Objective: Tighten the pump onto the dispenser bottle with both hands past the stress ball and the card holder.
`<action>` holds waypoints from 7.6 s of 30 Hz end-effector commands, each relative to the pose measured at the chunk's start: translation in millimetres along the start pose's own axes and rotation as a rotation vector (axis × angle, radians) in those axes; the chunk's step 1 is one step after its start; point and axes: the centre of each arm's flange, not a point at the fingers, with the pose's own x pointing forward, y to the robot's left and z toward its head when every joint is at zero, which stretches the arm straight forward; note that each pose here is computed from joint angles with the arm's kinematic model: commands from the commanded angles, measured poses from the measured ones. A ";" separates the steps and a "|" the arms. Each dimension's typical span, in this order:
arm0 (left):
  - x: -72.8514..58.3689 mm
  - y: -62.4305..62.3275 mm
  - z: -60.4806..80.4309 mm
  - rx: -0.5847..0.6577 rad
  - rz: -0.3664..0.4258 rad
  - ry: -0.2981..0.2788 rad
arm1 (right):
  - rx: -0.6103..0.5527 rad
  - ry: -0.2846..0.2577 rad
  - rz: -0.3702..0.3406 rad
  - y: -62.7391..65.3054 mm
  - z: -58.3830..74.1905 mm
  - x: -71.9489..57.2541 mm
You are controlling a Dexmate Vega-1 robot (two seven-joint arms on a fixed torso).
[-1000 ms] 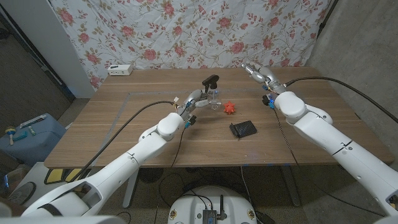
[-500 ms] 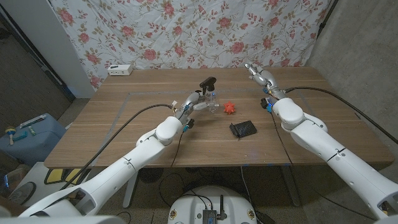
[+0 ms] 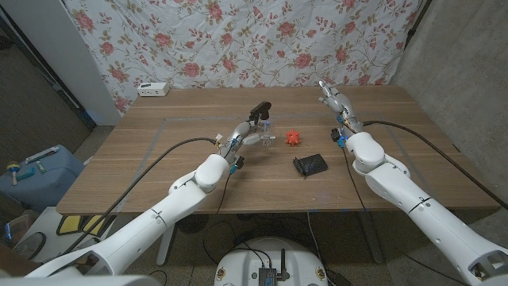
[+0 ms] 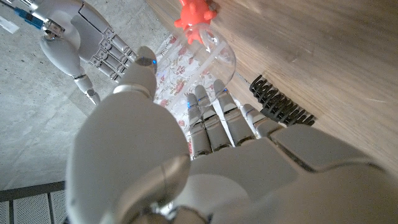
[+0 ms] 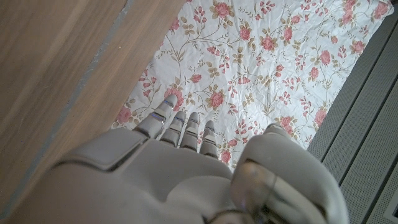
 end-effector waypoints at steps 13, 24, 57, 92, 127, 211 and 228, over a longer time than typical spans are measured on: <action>-23.2 14.2 -10.7 0.096 0.031 -0.025 | 0.188 -0.019 -0.060 6.8 -25.3 -9.3; -25.1 14.5 -17.2 0.126 0.040 -0.028 | 0.200 -0.021 -0.067 11.1 -31.9 -15.3; -29.0 -0.9 -44.6 0.080 0.017 -0.002 | 0.234 -0.006 -0.051 20.1 -37.7 -20.9; -29.6 -6.8 -52.6 0.080 -0.015 0.058 | 0.235 0.026 -0.060 20.0 -46.3 -23.4; -25.7 -5.0 -53.3 0.090 -0.011 0.070 | 0.233 0.028 -0.072 18.4 -50.0 -22.6; -42.6 34.7 -39.1 0.020 -0.169 0.090 | 0.221 0.052 -0.113 29.3 -57.8 -32.0; -56.1 56.2 -34.9 0.039 -0.143 0.081 | 0.225 0.050 -0.123 36.9 -60.2 -41.8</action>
